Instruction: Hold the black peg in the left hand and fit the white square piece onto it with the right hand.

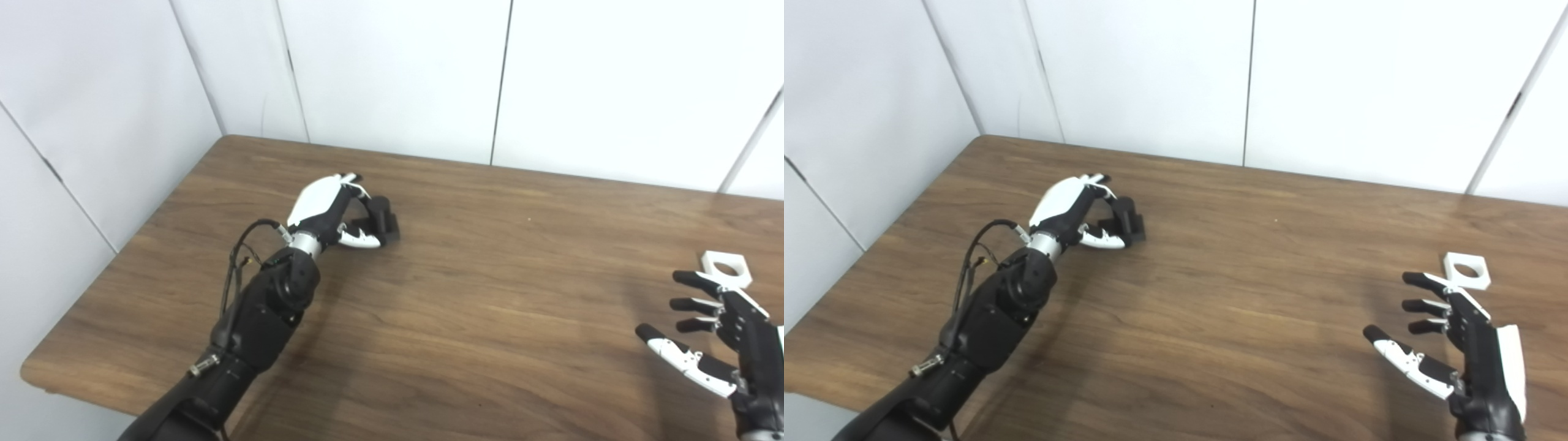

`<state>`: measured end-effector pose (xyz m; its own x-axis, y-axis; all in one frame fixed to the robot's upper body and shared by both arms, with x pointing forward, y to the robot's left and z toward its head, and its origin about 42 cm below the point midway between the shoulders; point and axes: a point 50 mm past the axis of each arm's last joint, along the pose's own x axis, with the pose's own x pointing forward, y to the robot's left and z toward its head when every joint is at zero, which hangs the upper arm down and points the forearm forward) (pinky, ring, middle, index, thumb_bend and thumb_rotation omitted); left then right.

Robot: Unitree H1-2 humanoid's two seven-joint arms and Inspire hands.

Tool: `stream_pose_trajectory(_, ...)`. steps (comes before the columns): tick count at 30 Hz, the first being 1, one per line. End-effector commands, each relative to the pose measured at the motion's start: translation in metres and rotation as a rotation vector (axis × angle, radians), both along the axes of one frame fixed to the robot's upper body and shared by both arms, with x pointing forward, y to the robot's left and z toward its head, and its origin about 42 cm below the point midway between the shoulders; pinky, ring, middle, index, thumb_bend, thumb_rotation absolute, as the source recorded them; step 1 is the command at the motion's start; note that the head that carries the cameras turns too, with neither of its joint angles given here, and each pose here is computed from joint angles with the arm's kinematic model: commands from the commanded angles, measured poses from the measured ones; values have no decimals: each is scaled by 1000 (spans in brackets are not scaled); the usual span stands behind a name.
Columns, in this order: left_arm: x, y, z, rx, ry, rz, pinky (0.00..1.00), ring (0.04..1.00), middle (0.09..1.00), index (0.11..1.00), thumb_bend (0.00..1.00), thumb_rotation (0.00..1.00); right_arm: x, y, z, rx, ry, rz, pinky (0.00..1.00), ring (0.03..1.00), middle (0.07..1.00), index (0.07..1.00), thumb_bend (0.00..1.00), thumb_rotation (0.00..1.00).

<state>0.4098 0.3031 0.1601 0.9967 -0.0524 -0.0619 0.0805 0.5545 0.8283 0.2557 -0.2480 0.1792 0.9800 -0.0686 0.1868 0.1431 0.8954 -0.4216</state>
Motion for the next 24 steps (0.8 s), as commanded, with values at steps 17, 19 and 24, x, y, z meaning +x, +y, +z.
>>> stream_pose_trajectory(17, -6, -30, 15, 20, 13, -388, 1000, 1000, 977, 494, 520, 79, 2, 5, 11, 8, -80, 15, 523, 650, 775, 698, 571, 0)
stream_pose_trajectory(19, -9, -38, 14, 17, 8, -419, 1000, 1000, 975, 494, 519, 80, 2, 4, 11, -1, -80, 27, 531, 662, 786, 713, 547, 0)
stream_pose_trajectory(24, -17, -57, 8, 2, -4, -495, 1000, 1000, 974, 494, 519, 81, 4, 0, 7, -26, -99, 45, 518, 671, 794, 730, 526, 0)
